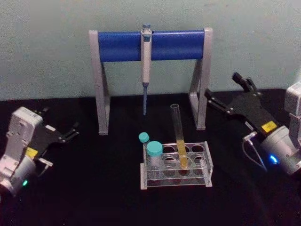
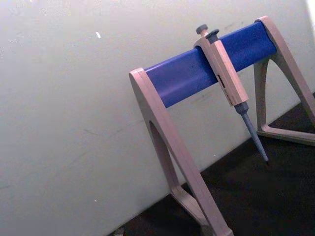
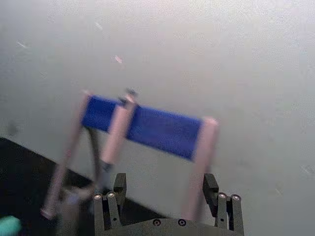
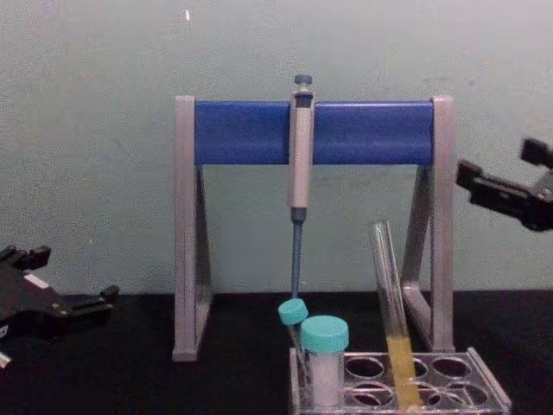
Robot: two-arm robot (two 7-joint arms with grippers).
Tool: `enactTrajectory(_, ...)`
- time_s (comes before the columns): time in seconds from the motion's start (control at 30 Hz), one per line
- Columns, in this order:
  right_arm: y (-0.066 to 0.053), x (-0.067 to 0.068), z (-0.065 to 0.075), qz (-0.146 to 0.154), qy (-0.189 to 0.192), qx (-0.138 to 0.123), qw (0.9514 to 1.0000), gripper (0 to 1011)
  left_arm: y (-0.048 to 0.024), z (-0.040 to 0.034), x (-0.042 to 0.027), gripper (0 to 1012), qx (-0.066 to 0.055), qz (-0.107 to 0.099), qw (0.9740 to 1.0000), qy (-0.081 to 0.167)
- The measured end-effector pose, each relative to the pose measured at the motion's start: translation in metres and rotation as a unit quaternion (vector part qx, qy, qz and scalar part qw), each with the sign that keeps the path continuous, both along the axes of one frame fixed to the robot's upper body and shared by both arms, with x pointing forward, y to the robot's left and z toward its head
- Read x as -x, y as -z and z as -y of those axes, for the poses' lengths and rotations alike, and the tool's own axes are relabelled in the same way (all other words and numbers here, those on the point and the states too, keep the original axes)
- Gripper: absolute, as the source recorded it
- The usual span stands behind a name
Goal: Pick up the test tube from the test tube rack, shake it, then place it back into the test tube rack.
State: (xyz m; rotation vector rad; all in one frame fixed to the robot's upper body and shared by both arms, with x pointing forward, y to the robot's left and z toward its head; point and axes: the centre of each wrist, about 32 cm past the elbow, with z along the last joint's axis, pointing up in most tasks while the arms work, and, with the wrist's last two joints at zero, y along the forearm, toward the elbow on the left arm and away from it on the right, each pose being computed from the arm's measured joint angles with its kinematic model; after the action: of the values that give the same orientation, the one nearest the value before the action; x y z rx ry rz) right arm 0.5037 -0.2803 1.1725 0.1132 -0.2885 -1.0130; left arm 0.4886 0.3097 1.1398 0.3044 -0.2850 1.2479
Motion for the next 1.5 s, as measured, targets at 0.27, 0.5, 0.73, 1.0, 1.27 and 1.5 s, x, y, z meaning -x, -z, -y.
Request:
enactTrajectory(0.27, 0.015, 0.015, -0.002, -0.086, 0.099, 0.021, 0.9911, 1000, 0.0000, 0.0000, 0.0000, 1001, 0.000, 0.000, 1.0000, 0.000)
enactTrajectory(0.5, 0.033, 0.021, -0.005, -0.145, 0.130, 0.025, 0.9805, 1000, 0.0000, 0.0000, 0.0000, 1001, 0.000, 0.000, 1.0000, 0.000)
enactTrajectory(0.73, 0.039, 0.021, -0.004, -0.158, 0.132, 0.022, 0.9784, 1000, 0.0000, 0.0000, 0.0000, 1001, 0.000, 0.000, 1.0000, 0.000)
enactTrajectory(1.0, 0.038, 0.021, -0.004, -0.155, 0.131, 0.022, 0.9789, 1000, 0.0000, 0.0000, 0.0000, 1001, 0.000, 0.000, 1.0000, 0.000)
enactTrajectory(1.27, 0.037, 0.020, -0.004, -0.153, 0.130, 0.022, 0.9794, 1000, 0.0000, 0.0000, 0.0000, 1001, 0.000, 0.000, 1.0000, 0.000)
enactTrajectory(1.5, 0.037, 0.020, -0.005, -0.152, 0.129, 0.022, 0.9796, 1000, 0.0000, 0.0000, 0.0000, 1001, 0.000, 0.000, 1.0000, 0.000)
